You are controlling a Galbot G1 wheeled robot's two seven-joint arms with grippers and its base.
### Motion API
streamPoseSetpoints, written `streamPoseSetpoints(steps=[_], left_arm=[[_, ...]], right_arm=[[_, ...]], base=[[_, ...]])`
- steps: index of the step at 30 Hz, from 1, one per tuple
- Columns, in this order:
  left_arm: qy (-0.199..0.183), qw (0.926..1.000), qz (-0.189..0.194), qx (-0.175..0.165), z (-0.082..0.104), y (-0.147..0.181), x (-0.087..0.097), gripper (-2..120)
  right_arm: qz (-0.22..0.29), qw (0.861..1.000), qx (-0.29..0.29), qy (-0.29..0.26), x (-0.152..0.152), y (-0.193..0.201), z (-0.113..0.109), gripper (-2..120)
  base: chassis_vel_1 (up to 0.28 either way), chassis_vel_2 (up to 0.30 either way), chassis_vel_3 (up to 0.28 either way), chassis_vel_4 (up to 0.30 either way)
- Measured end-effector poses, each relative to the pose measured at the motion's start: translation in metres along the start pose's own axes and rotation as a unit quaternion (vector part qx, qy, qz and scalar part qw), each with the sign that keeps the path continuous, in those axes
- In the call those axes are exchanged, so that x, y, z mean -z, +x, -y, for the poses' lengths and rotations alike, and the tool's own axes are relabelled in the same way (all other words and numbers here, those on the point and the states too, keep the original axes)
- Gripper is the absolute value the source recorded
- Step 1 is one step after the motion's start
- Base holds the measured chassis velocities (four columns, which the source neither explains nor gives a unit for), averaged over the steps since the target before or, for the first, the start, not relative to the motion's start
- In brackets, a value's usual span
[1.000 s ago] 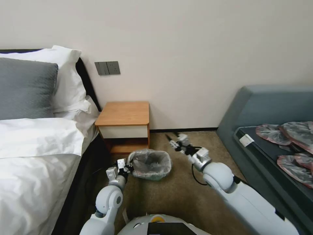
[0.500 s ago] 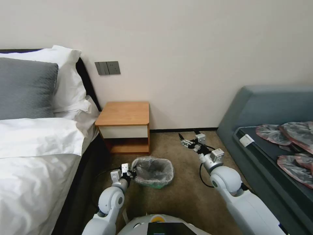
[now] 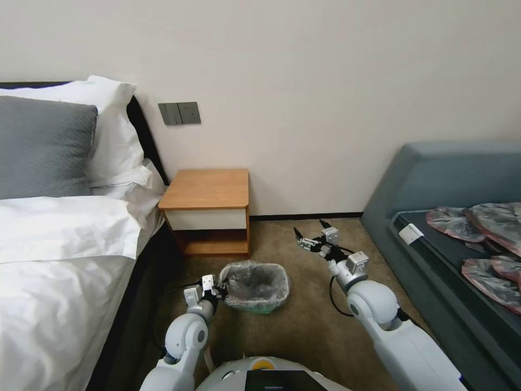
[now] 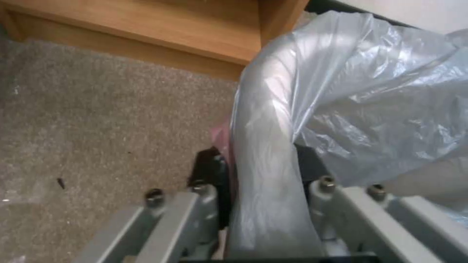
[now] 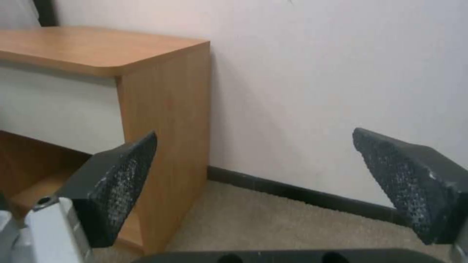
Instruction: Pick up the garbage bag from the table and place it over the trash can.
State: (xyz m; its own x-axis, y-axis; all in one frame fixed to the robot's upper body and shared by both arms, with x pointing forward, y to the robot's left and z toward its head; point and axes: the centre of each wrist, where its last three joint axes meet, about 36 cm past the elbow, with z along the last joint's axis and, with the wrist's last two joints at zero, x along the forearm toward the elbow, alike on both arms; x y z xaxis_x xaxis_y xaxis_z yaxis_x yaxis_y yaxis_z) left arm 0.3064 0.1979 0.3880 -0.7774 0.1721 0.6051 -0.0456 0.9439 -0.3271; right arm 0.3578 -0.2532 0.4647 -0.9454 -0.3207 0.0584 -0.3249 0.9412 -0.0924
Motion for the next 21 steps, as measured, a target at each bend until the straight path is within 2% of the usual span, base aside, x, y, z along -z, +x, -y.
streamPoseSetpoints(steps=[2, 4, 6, 8, 10, 11, 13, 16, 19, 21], left_arm=[[0.001, 1.0000, 0.003, -0.004, 0.002, 0.001, 0.002, 34], [0.001, 1.0000, 0.004, -0.004, 0.002, 0.001, 0.002, 37], [0.001, 0.9999, 0.008, -0.007, 0.003, 0.003, 0.004, 49], [0.002, 0.9999, 0.009, -0.007, 0.003, 0.003, 0.005, 51], [0.005, 0.9998, 0.019, -0.008, 0.004, 0.003, 0.005, 63], [0.005, 0.9998, 0.019, -0.008, 0.004, 0.003, 0.005, 63], [0.008, 0.9996, 0.026, -0.008, 0.004, 0.003, 0.005, 74], [0.008, 0.9995, 0.029, -0.009, 0.004, 0.004, 0.005, 80], [0.009, 0.9990, 0.041, -0.017, 0.005, 0.005, 0.006, 96], [0.010, 0.9986, 0.049, -0.020, 0.005, 0.005, 0.006, 99]], right_arm=[[0.000, 1.000, 0.001, 0.000, -0.001, -0.001, -0.001, 100], [0.001, 1.000, 0.001, 0.000, -0.001, -0.001, -0.001, 100], [0.002, 1.000, 0.002, 0.002, 0.000, -0.003, 0.000, 100], [0.002, 1.000, 0.003, 0.002, -0.001, -0.003, -0.001, 100], [0.000, 1.000, 0.006, 0.004, -0.003, -0.002, -0.003, 100], [0.000, 1.000, 0.006, 0.004, -0.003, -0.002, -0.003, 100], [-0.004, 1.000, 0.010, 0.004, -0.008, 0.000, -0.010, 100], [-0.006, 1.000, 0.016, 0.004, -0.012, 0.002, -0.017, 100], [-0.009, 0.999, 0.031, 0.004, -0.018, 0.004, -0.030, 100], [-0.010, 0.999, 0.035, 0.004, -0.020, 0.005, -0.033, 100]], base=[[0.000, 0.000, 0.000, 0.000], [0.000, 0.000, 0.000, 0.000], [0.000, 0.000, 0.000, 0.000], [0.000, 0.000, 0.000, 0.000], [0.000, 0.000, 0.000, 0.000], [0.000, 0.000, 0.000, 0.000], [0.000, 0.000, 0.000, 0.000], [0.000, 0.000, 0.000, 0.000], [0.000, 0.000, 0.000, 0.000], [0.000, 0.000, 0.000, 0.000]])
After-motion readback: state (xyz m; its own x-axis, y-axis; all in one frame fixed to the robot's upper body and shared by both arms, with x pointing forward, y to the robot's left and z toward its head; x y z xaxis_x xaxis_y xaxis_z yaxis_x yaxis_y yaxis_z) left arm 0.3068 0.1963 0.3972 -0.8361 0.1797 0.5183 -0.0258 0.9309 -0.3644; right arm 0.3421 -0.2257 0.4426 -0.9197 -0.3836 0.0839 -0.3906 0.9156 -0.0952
